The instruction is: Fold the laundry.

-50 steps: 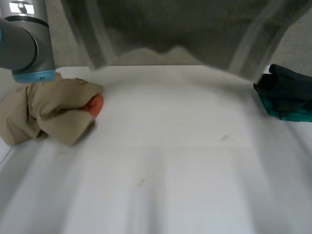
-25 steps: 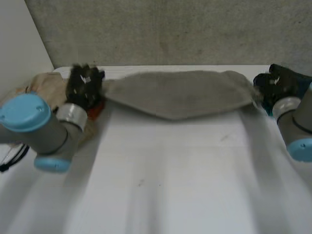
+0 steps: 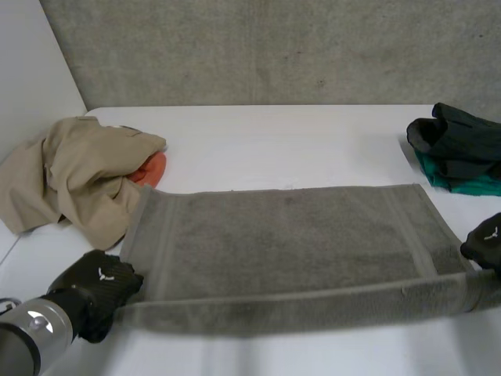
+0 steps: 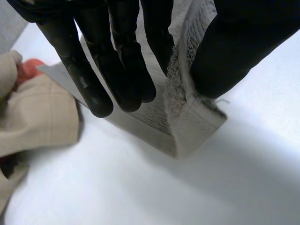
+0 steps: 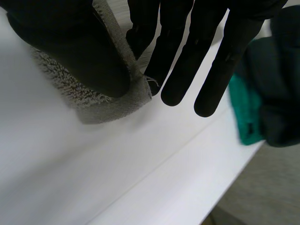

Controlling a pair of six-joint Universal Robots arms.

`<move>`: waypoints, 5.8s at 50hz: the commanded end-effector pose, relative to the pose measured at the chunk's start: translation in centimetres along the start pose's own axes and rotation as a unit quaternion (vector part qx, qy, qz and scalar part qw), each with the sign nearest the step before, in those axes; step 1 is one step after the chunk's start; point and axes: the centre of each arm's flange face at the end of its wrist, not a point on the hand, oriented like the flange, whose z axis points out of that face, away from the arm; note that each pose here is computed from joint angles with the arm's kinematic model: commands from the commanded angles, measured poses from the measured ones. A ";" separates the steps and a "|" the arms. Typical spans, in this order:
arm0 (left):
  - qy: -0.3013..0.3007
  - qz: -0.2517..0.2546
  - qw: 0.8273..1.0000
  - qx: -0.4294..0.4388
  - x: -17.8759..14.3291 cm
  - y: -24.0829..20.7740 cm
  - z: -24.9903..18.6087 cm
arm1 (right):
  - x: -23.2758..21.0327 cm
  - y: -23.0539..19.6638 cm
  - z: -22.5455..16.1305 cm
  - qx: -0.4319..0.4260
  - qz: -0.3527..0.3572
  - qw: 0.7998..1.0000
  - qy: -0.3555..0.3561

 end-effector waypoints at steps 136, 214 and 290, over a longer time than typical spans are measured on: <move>-0.093 -0.101 0.960 0.245 -1.7 -10.8 7.3 | -10.2 -12.6 -0.5 0.289 0.165 0.942 -0.037; 0.010 -0.178 0.978 0.109 10.2 -13.4 12.2 | -9.6 -11.8 5.2 0.178 0.323 0.916 -0.160; 0.127 -0.117 0.870 0.461 -0.9 -26.5 0.8 | 3.8 -17.7 4.4 0.465 0.218 0.826 0.230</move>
